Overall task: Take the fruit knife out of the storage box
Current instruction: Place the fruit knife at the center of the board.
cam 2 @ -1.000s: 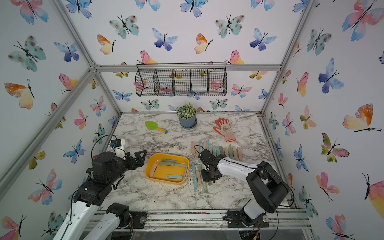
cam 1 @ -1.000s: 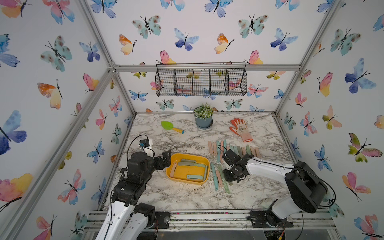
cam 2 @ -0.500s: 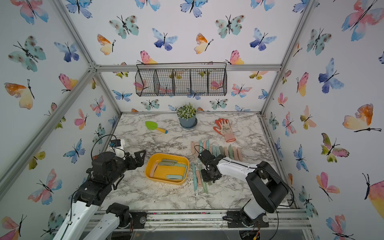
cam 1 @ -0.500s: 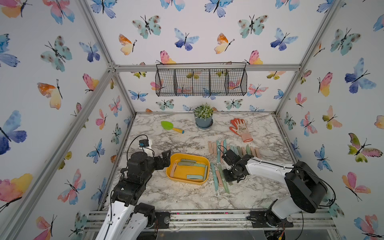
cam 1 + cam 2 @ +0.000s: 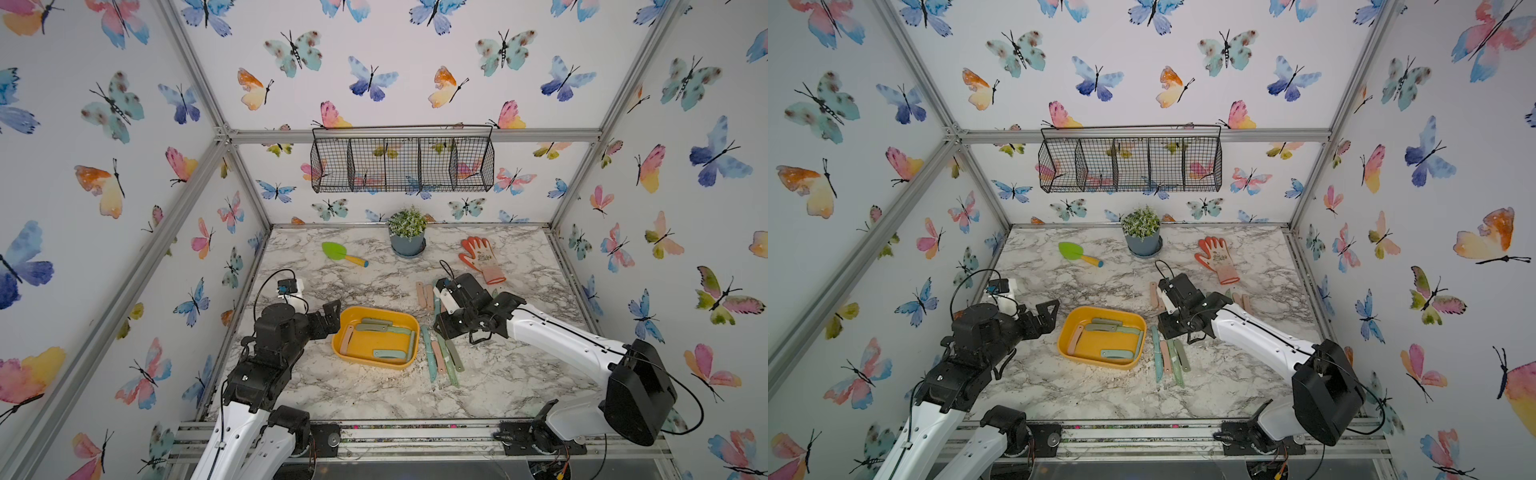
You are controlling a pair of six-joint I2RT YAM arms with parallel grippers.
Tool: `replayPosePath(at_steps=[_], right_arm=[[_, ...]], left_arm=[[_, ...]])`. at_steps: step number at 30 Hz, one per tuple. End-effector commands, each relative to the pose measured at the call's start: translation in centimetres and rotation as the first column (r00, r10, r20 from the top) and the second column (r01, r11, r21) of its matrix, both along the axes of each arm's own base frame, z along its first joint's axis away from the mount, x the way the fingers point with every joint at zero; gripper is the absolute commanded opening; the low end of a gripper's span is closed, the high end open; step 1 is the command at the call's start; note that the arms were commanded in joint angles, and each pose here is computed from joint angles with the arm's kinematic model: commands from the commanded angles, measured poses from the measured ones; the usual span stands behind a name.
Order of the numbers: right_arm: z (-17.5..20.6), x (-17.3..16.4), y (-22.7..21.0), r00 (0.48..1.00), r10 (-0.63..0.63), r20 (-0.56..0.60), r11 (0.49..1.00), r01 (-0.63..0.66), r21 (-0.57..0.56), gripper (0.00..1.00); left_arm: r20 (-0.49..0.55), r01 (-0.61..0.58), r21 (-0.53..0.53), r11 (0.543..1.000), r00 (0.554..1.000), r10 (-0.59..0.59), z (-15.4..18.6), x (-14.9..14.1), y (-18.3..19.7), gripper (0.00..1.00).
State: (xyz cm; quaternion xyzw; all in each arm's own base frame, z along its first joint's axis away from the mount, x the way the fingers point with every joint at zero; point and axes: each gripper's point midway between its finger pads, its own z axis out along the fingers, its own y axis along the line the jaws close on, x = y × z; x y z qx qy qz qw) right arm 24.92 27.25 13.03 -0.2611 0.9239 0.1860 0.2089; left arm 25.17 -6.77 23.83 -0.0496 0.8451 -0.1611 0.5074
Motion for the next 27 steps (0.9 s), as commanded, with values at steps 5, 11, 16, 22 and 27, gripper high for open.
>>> replayPosePath(at_steps=[5,11,16,22,27], right_arm=[[0.3,0.2,8.0,0.912,0.395,0.11,0.918,-0.388,-0.081,0.46],[-2.3,0.9,11.5,0.86,0.502,0.096,0.861,-0.485,-0.152,0.46],[-3.9,1.2,13.8,0.828,0.554,0.089,0.826,-0.533,-0.185,0.47],[-6.3,1.4,16.6,0.793,0.605,0.07,0.783,-0.576,-0.232,0.47],[-8.1,1.7,18.0,0.786,0.616,0.049,0.766,-0.583,-0.27,0.47]], left_arm=[[0.015,-0.244,0.045,0.969,0.97,0.244,0.6,-0.1,4.3,0.98],[0.044,-0.355,0.042,0.934,0.935,0.353,1.2,-0.7,6.6,0.98],[0.049,-0.383,0.031,0.923,0.923,0.382,1.4,-0.7,7.4,0.99],[0.05,-0.389,0.028,0.921,0.921,0.387,1.4,-0.7,7.7,0.98],[0.055,-0.392,0.027,0.92,0.919,0.39,1.5,-0.8,7.8,0.98]])
